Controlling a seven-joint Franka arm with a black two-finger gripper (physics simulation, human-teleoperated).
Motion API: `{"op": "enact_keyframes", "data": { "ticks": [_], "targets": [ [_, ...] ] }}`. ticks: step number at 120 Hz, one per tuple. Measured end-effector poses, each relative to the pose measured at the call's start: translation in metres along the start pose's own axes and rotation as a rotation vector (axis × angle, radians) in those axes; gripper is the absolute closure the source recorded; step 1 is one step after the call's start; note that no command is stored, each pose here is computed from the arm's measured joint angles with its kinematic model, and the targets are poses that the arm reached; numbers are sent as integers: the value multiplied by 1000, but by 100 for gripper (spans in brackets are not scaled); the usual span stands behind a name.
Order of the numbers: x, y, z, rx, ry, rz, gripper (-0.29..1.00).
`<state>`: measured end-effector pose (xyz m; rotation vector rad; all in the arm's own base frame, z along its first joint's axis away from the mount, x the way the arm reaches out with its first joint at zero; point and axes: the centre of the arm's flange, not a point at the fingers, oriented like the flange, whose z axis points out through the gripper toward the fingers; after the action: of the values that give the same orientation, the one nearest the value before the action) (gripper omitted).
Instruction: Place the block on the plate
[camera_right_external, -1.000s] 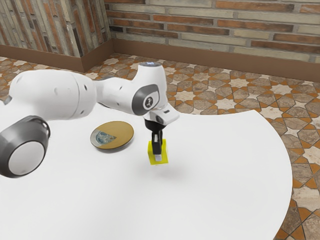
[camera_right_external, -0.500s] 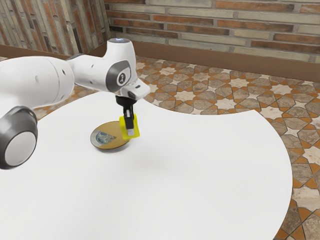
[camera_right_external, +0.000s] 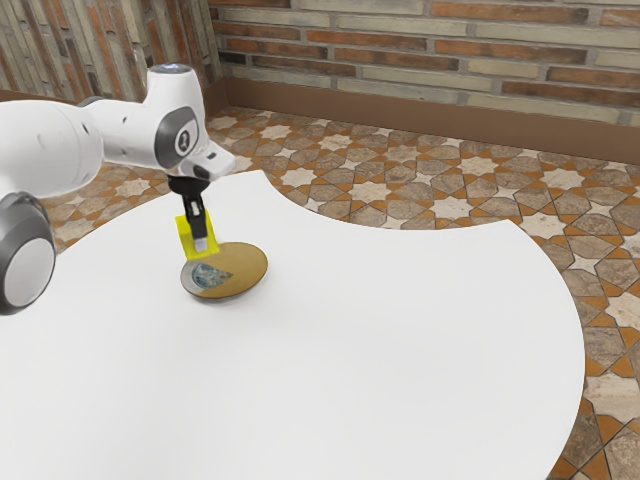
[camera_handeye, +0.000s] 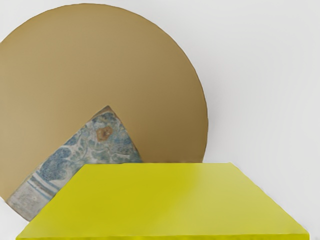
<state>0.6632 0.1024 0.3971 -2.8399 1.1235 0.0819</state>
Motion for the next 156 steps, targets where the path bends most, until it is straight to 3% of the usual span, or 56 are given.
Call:
{"op": "enact_keyframes", "data": {
  "ticks": [24, 80, 101, 156],
  "targets": [
    [-19, -19, 7, 5, -10, -31, 30],
    [-5, -47, 58, -33, 8, -27, 30],
    [20, -45, 69, -12, 34, 3, 30],
    [22, -53, 93, 11, 49, -5, 29]
  ]
}}
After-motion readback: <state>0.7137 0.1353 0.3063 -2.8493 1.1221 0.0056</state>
